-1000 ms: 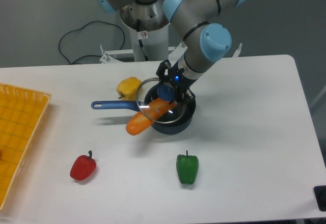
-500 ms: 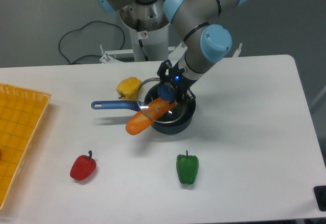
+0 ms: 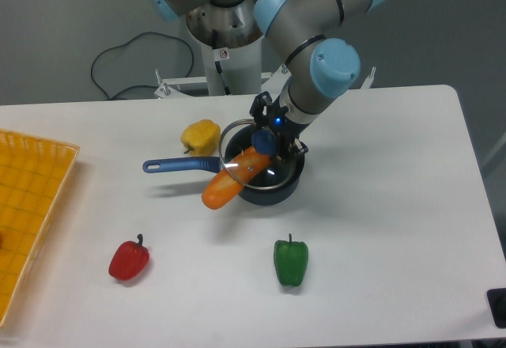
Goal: Close the pot lid
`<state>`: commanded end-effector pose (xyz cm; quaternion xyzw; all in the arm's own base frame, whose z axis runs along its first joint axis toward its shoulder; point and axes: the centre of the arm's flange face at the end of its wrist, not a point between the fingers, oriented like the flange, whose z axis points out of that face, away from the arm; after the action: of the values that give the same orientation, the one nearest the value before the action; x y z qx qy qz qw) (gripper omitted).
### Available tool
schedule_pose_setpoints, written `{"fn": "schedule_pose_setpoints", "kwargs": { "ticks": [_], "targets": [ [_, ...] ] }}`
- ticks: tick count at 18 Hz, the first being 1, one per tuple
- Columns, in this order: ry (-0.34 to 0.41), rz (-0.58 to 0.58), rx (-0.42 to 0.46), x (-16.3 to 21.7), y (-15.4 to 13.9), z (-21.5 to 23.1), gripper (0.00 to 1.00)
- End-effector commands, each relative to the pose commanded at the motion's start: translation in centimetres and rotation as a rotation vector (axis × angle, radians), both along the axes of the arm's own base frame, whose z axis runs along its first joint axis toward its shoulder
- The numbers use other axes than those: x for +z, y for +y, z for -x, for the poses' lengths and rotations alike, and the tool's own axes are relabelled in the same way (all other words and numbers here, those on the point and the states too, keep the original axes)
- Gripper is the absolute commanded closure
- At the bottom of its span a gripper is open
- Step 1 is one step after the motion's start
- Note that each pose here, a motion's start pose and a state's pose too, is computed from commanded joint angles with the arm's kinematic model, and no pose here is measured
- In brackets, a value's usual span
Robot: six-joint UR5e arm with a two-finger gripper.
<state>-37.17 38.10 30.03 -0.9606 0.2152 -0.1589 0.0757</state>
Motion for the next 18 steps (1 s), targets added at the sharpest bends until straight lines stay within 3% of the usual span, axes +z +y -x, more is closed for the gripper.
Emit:
{"fn": "schedule_pose_setpoints", "kwargs": {
  "ticks": [1,2,10,15,18],
  "targets": [
    [0.0,0.001,0.0,0.0,0.2,0.2,0.19],
    [0.004,0.0,0.003,0.1,0.3,0.3,0.07],
    [0.009,-0.003,0.007,0.5,0.5,0.5,0.01],
    [0.061,-0.027,-0.001,3.3,1.5,1.5,0.0],
    [0.136,-0.069,-0.021,7.2,3.0,2.2,0.0]
  ]
}}
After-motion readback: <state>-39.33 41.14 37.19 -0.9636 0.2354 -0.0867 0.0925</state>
